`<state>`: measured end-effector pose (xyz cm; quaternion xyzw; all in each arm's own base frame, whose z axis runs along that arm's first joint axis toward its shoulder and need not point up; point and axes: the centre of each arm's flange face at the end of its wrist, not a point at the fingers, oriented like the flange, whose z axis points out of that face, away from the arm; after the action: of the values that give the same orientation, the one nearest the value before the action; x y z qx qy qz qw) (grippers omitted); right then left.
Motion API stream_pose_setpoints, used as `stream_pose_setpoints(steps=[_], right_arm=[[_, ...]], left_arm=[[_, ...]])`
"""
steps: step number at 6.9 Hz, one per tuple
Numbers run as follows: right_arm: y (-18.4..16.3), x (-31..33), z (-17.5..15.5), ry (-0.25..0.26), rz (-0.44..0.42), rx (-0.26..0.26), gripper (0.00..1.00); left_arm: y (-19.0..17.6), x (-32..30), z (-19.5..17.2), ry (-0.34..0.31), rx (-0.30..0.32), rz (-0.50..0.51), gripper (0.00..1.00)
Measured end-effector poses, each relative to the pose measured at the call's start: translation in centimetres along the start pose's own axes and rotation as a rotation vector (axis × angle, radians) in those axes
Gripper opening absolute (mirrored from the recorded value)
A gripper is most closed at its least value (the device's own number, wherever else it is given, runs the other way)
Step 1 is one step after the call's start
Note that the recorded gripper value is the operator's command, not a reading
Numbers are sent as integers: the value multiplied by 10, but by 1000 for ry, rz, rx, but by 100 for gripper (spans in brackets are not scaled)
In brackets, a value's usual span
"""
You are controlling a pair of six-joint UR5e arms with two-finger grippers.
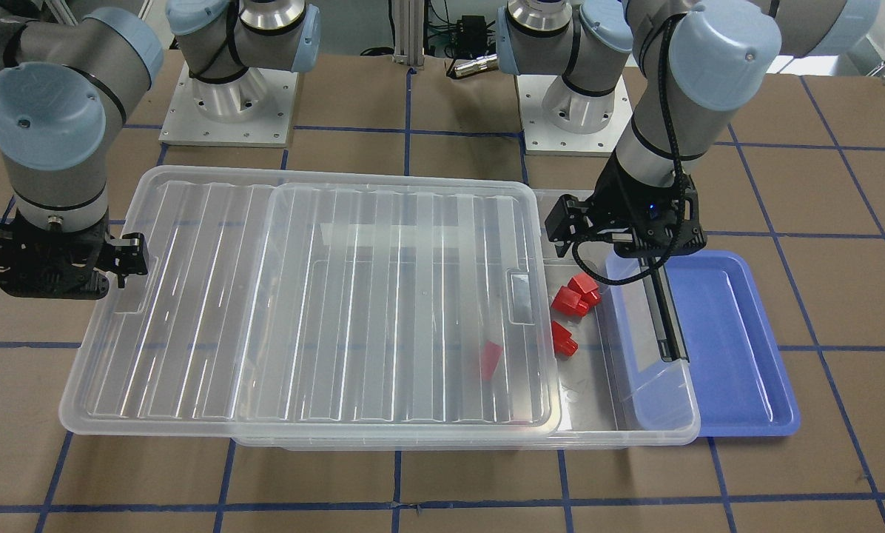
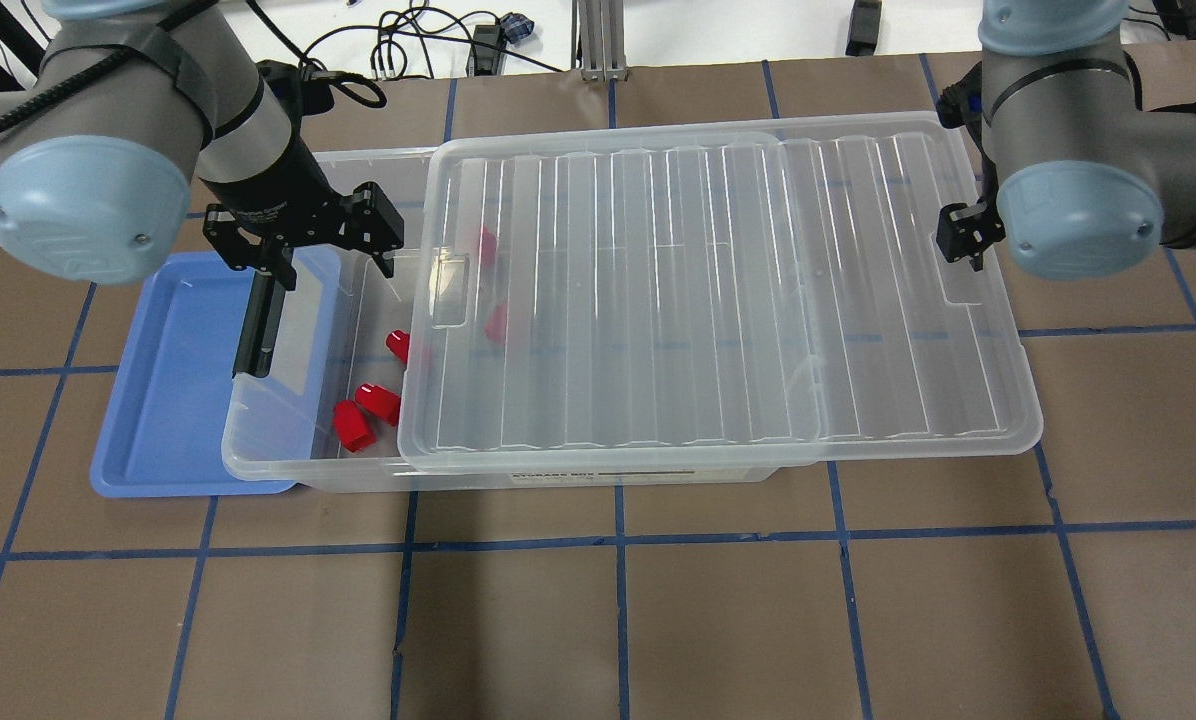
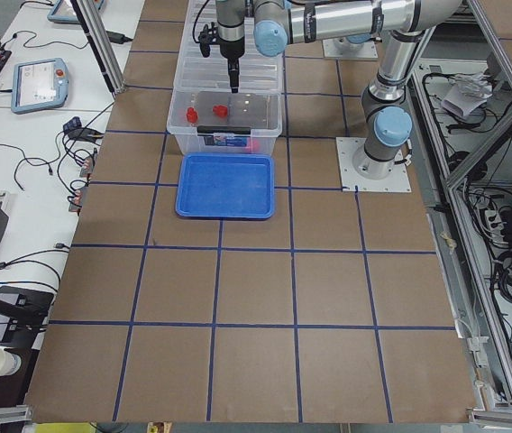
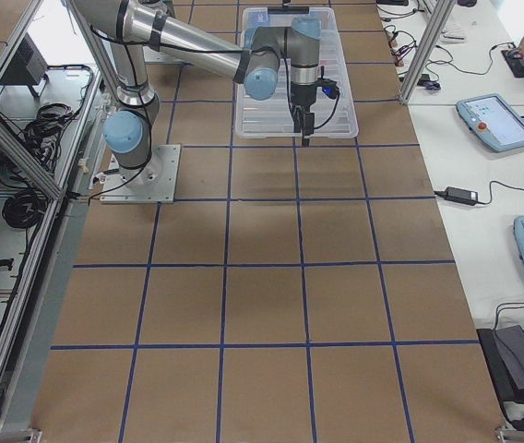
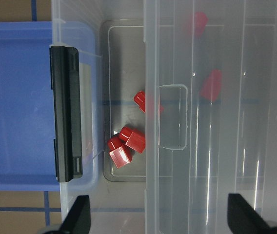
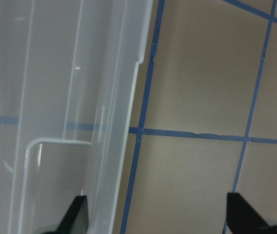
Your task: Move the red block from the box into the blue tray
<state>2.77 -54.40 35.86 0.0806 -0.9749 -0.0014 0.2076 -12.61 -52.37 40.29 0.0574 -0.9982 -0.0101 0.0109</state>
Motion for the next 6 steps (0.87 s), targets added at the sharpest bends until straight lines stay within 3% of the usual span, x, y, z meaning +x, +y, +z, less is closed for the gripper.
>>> stream_pose_setpoints(steps=[2,4,6], right_arm=[[3,18,7,6,32,-16,100],[5,22,5,5,45,-13,100],[2,23,-18,-38,59,18,100]], left_arm=[[-18,-10,25,1,-39,-80,100],[-30,-14,39,1,-11,-107,100],[-29,-14,80,6,-21,-152,100]])
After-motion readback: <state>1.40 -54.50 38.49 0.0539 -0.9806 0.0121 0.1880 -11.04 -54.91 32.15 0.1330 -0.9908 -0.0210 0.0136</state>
